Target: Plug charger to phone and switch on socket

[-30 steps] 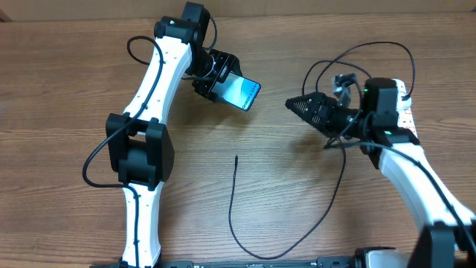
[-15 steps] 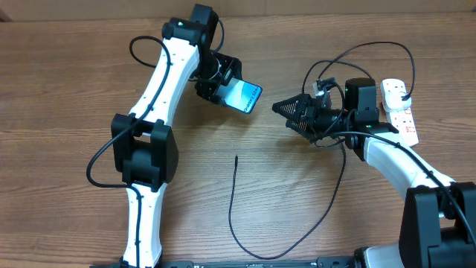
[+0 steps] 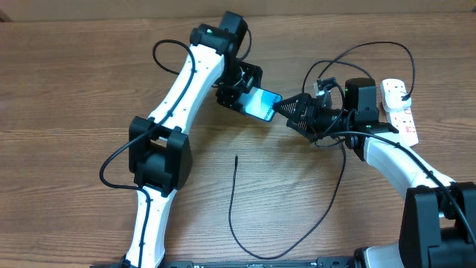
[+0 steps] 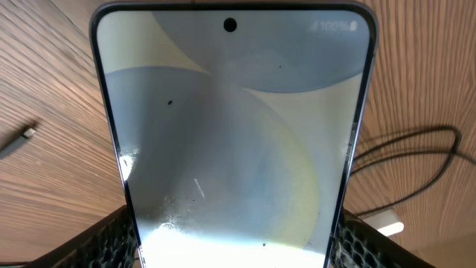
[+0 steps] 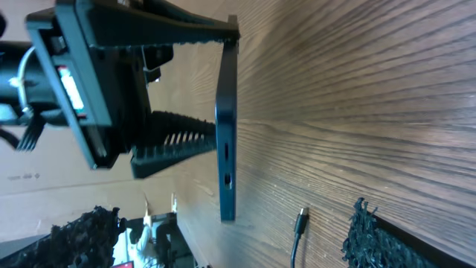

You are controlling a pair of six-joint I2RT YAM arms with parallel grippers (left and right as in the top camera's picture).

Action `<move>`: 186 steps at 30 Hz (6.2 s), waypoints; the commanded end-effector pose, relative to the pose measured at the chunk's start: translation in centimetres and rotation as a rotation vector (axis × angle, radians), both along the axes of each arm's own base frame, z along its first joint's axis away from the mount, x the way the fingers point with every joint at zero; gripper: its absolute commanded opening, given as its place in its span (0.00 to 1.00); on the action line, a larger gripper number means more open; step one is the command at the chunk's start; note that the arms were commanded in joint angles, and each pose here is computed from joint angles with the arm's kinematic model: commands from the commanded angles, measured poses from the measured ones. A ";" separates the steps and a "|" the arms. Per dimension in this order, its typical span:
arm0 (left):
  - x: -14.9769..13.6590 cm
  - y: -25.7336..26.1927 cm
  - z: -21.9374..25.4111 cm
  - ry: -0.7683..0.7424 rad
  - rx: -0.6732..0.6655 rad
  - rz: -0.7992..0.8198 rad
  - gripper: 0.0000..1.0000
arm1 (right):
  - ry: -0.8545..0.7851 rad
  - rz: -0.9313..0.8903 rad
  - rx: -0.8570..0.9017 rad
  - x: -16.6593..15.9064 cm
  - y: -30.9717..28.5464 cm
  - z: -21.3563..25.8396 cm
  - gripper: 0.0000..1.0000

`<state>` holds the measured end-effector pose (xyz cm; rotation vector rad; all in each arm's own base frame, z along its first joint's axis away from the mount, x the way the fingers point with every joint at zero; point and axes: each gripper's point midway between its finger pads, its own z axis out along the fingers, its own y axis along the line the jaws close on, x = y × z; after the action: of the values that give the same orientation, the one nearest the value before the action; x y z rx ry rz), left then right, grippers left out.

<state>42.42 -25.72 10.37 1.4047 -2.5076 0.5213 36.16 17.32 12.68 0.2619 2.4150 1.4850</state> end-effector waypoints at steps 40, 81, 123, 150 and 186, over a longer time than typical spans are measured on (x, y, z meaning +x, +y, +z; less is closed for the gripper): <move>-3.2 -7.4 1.7 0.035 -0.102 -0.014 0.04 | -0.043 -0.101 -0.186 1.8 -1.3 -1.7 0.58; -3.5 -7.8 1.4 0.018 -0.068 -0.019 0.04 | -0.040 -0.110 -0.198 1.9 -1.4 -1.9 0.17; -0.5 -4.3 2.6 -0.080 -0.199 -0.188 1.00 | 0.023 -0.191 -0.160 2.6 -3.4 -1.8 0.04; 2.7 -8.9 3.2 -0.220 -0.162 0.036 0.99 | 0.781 -0.614 0.509 4.8 -6.1 2.7 0.04; 1.2 -11.2 3.2 -0.193 -0.164 0.060 0.28 | 1.030 -0.562 0.649 3.7 -4.6 4.4 0.04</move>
<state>43.66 -36.23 12.45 1.4409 -2.4929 0.8586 39.66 12.32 15.68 2.0161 1.9752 1.9852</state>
